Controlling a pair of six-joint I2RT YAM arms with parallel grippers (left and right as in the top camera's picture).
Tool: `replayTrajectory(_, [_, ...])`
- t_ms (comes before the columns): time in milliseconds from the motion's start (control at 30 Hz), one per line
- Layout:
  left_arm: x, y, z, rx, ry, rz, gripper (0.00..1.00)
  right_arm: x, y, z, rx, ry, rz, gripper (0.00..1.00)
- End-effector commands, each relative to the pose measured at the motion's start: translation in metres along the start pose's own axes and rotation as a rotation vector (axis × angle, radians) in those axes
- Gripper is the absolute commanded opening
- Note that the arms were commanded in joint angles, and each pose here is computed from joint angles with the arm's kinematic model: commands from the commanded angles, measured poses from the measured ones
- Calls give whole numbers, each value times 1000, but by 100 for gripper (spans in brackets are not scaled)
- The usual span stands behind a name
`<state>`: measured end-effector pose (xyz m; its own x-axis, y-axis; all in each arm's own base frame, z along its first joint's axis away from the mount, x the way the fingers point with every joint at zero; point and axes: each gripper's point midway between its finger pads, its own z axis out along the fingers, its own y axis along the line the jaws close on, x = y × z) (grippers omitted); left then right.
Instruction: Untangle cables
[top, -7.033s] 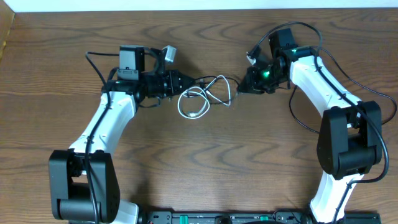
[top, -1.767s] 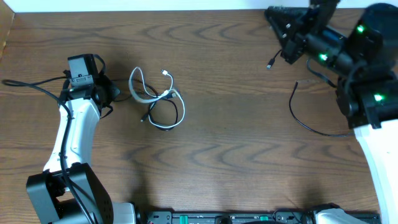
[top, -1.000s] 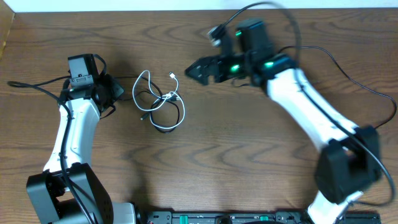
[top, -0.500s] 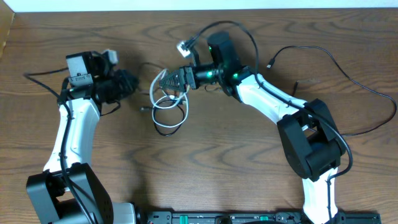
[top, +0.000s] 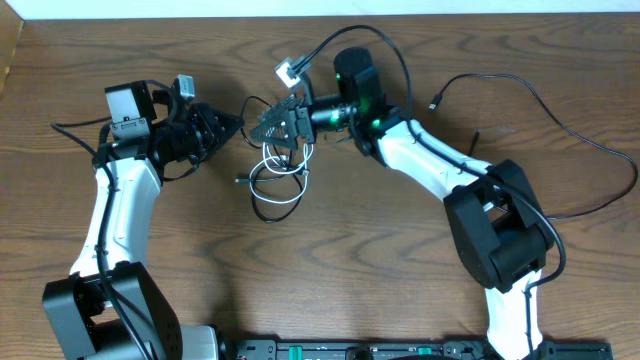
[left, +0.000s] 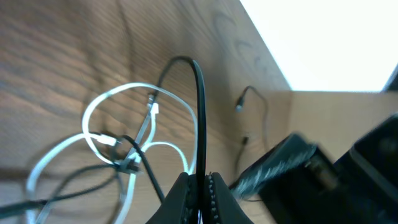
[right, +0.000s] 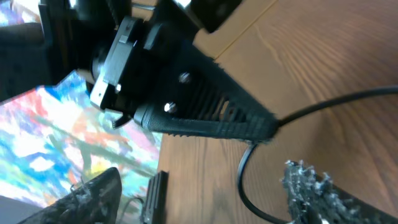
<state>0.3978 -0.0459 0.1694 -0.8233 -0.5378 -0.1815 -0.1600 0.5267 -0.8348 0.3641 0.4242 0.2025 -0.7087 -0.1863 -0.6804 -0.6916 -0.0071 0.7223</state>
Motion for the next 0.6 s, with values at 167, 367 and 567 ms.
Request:
replayTrajectory(167, [9, -42, -6, 200, 97, -181, 8, -2, 12, 13, 1, -3, -98, 44])
replayTrajectory(367, [8, -43, -7, 203, 103, -257, 8, -2, 8, 10, 11, -2, -83, 52])
replayTrajectory(567, [7, -43, -6, 200, 99, -252, 8, -14, 5, -13, -16, -23, -116, 59])
